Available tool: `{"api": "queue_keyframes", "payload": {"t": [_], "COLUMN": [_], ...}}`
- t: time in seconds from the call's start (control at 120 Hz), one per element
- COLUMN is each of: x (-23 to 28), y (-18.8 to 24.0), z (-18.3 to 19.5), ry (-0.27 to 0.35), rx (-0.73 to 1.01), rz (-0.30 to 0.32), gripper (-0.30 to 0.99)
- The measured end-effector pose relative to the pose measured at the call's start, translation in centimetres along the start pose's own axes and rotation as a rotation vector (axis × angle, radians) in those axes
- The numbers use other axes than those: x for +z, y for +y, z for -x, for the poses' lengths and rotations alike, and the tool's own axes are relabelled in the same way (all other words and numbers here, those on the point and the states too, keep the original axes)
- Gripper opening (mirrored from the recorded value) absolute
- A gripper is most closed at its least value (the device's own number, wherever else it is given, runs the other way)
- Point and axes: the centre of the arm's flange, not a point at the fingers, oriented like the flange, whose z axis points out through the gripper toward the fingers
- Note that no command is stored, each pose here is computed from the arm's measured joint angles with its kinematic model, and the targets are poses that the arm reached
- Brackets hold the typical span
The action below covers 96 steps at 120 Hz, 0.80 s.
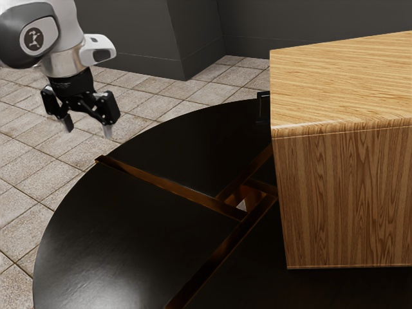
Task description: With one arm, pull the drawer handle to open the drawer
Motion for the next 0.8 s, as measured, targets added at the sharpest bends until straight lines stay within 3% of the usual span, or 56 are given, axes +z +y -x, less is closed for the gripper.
{"api": "queue_keyframes", "payload": {"t": [0.117,0.208,0.283,0.392,0.683,0.8], "x": [-0.7,-9.5,-12.5,-12.5,-10.8,-12.9], "y": [2.0,-0.6,-0.1,2.8,4.1,12.0], "z": [0.3,1.8,3.0,3.5,4.0,7.6], "ry": [0.013,0.181,0.233,0.216,0.143,0.145], "rx": [0.025,-0.001,0.025,0.097,0.16,0.339], "rz": [0.005,0.054,0.068,0.073,0.083,0.109], "gripper": [0.69,0.69,0.69,0.69,0.69,0.69]}}
